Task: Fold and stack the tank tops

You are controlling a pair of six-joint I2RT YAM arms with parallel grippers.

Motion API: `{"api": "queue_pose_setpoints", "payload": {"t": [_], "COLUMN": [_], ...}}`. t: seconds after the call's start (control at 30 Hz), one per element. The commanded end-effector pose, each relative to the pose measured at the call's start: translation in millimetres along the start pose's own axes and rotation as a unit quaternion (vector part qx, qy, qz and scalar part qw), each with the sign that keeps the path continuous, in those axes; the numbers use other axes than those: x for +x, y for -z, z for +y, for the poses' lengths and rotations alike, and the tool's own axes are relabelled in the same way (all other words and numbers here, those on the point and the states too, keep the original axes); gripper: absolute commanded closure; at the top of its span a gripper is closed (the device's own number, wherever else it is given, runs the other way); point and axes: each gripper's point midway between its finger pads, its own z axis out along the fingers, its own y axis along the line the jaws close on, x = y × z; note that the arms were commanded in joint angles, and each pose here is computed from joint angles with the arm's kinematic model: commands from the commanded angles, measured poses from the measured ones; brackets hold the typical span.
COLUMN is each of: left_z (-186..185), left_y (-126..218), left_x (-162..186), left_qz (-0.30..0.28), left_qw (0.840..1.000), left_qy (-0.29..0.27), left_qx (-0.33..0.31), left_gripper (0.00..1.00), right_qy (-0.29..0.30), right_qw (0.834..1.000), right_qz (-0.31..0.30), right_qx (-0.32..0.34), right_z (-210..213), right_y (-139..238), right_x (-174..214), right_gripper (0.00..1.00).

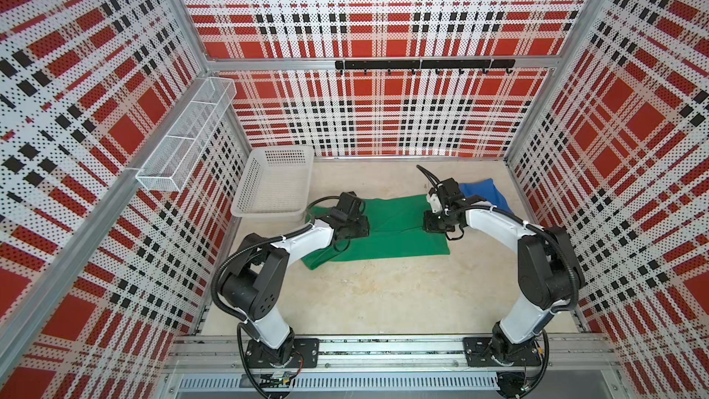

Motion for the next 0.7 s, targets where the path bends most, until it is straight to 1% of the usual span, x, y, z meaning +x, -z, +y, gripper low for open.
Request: {"api": "queue_pose_setpoints", "payload": {"t": [0.0, 0.17, 0.3, 0.4, 0.47, 0.57, 0.67], "left_z": [3, 35, 50, 56, 60, 68, 69], "left_y": [-13, -24, -27, -26, -24, -14, 0], "left_x": [-7, 7, 26, 50, 74, 108, 138], "left_qz": [-0.022, -0.006, 0.017, 0.041, 0.069, 0.097, 0.114], "left_qw": [0.999, 0.999, 0.999, 0.998, 0.996, 0.993, 0.990], "left_qy": [0.032, 0.035, 0.038, 0.038, 0.043, 0.051, 0.071], "left_qx": [0.012, -0.023, -0.036, -0.041, -0.044, -0.052, -0.048], "left_gripper": [0.57, 0.58, 0.59, 0.60, 0.61, 0.62, 0.62], "right_qy": [-0.028, -0.056, -0.069, -0.079, -0.090, -0.107, -0.121], "right_qw": [1.000, 0.996, 0.994, 0.992, 0.989, 0.985, 0.982], "right_qz": [-0.009, -0.010, 0.005, 0.018, 0.022, 0.030, 0.043], "right_qx": [0.011, 0.067, 0.085, 0.098, 0.114, 0.132, 0.137], "right_z": [-16, -62, -79, -86, -92, -99, -102], "right_y": [-21, -27, -30, -27, -19, -5, 6], "right_x": [-3, 7, 27, 44, 57, 78, 100], "right_gripper": [0.84, 0.84, 0.84, 0.83, 0.83, 0.81, 0.80]}}
